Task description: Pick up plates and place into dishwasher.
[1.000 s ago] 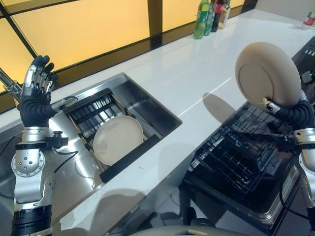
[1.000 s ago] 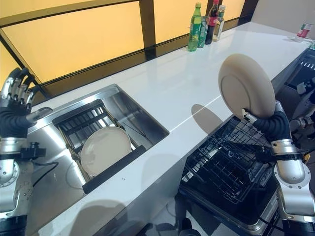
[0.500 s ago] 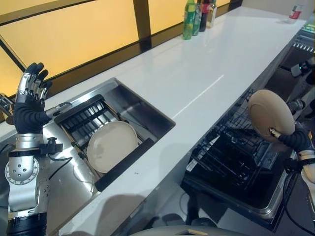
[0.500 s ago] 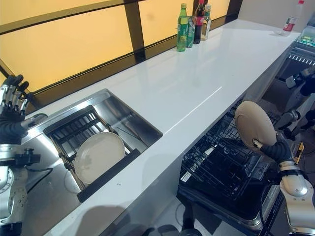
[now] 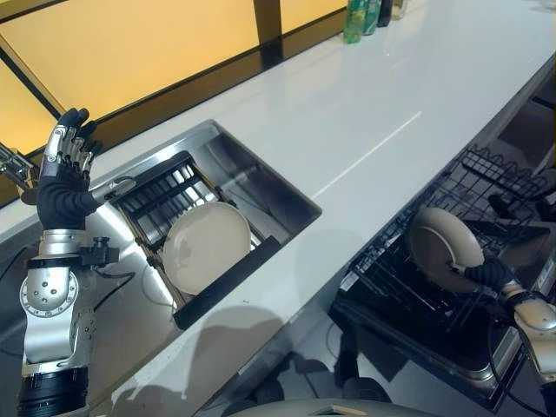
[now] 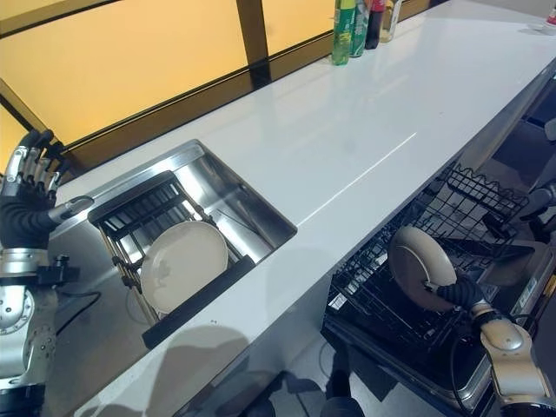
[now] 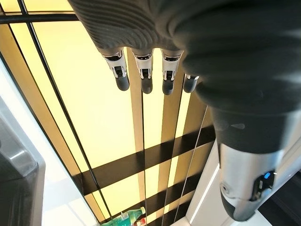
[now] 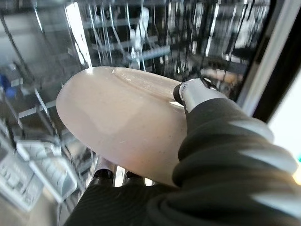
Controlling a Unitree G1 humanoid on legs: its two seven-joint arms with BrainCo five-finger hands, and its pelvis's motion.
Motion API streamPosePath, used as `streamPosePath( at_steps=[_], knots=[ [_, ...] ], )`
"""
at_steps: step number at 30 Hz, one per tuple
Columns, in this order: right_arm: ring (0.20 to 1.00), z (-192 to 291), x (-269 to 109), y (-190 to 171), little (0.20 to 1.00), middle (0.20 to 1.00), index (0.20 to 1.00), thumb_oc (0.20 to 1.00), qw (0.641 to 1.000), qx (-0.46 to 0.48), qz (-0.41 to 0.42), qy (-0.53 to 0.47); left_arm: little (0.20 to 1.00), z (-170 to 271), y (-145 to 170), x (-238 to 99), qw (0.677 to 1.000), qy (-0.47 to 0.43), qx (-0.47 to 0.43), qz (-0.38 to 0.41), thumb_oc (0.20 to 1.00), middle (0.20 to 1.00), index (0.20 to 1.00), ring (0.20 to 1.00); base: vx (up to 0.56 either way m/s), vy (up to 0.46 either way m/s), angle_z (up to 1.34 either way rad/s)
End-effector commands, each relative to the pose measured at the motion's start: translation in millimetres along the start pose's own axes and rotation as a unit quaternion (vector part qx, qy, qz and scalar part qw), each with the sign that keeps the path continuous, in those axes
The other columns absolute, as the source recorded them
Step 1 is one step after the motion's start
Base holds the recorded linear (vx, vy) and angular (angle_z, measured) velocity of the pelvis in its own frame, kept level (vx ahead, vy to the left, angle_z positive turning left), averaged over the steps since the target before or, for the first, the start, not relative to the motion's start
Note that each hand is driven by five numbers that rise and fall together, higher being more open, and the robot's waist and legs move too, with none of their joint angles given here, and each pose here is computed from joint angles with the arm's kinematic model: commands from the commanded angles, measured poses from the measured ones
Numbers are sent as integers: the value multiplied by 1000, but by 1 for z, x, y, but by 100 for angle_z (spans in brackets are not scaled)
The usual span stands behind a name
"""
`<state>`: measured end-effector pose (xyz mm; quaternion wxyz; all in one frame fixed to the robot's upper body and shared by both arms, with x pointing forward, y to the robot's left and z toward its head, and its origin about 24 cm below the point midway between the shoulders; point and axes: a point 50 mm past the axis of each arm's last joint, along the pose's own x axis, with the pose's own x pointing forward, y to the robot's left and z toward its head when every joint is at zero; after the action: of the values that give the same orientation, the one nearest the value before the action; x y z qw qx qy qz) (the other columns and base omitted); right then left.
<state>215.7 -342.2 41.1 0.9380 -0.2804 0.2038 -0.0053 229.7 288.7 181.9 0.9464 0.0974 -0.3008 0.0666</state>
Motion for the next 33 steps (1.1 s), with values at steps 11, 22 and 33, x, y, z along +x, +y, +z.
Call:
streamPosePath(
  at_steps=[11, 22, 33],
  knots=[
    [200, 26, 12, -9, 200, 200, 200, 200, 996, -71, 54, -28, 1000, 13, 0, 24, 998, -27, 39, -48, 1000, 1000, 1000, 1000, 44, -62, 5],
    [200, 31, 30, 16, 200, 200, 200, 200, 979, -157, 128, 8, 1000, 27, -17, 45, 994, -67, 43, -68, 1000, 1000, 1000, 1000, -56, -52, 3],
    [200, 31, 44, 42, 200, 200, 200, 200, 957, -214, 190, 53, 1000, 38, -27, 57, 991, -97, 45, -80, 1000, 1000, 1000, 1000, -59, -5, 3]
  ],
)
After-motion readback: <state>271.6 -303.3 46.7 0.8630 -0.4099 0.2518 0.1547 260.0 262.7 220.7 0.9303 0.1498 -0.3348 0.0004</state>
